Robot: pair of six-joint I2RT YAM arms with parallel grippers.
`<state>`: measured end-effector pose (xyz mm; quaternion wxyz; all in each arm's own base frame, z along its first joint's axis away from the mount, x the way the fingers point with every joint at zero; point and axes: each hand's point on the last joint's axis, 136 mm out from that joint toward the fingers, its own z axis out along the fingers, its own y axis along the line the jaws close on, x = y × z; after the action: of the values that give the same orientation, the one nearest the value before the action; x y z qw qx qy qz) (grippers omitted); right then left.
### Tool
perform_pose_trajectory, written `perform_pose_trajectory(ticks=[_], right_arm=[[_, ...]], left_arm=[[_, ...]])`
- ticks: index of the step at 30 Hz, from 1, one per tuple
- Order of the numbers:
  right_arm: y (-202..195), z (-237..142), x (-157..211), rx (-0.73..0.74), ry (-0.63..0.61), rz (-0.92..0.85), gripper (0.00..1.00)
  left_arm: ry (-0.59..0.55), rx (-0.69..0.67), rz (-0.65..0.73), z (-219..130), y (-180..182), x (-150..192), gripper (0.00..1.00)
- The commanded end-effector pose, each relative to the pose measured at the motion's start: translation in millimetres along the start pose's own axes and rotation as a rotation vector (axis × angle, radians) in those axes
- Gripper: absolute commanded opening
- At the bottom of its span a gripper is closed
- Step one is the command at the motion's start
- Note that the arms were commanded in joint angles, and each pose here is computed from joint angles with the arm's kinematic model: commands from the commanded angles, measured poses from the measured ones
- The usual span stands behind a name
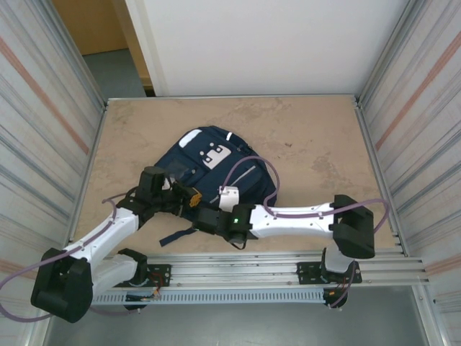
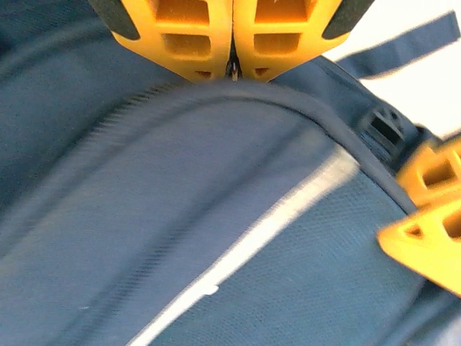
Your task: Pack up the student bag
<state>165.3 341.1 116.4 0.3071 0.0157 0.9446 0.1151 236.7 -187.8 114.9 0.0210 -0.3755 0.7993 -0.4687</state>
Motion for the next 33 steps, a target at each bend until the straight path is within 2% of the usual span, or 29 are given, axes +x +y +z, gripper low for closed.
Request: perform_pose_trajectory(ticks=[1, 9, 17, 21, 25, 26, 28, 29, 33], right_arm=[[-50, 0, 7, 0.094, 0.099, -0.179, 0.00], [-60, -1, -4, -0.024, 0.226, -0.307, 0.00], [-49, 6, -11, -0.307, 0.330, -0.508, 0.00], [-42, -1, -15, -0.404, 0.318, -0.606, 0.00], [-18, -3, -16, -0.476, 0.260, -0.690, 0.00], [-11, -2, -17, -0.488, 0.254, -0.687, 0.00], [0, 2, -17, -0.499, 0.253, -0.686, 0.00], [5, 5, -17, -0.496, 0.250, -0.682, 0.00], [28, 11, -16, -0.529, 0.245, -0.652, 0.00]], left_arm=[[-0.102, -0.015, 0.042, -10, -1, -28, 0.00], [-0.118, -0.032, 0.072, -15, 0, -45, 0.00], [-0.110, -0.031, 0.058, -25, -2, -65, 0.00], [-0.072, -0.062, 0.096, -27, -6, -84, 0.00], [0.007, -0.085, 0.219, -20, -27, -92, 0.00], [0.006, -0.088, 0.233, -18, -30, -96, 0.08], [-0.022, -0.098, 0.272, -17, -36, -106, 0.36], [-0.046, -0.105, 0.306, -17, -40, -112, 0.45], [-0.073, -0.179, 0.367, -31, -42, -113, 0.52]])
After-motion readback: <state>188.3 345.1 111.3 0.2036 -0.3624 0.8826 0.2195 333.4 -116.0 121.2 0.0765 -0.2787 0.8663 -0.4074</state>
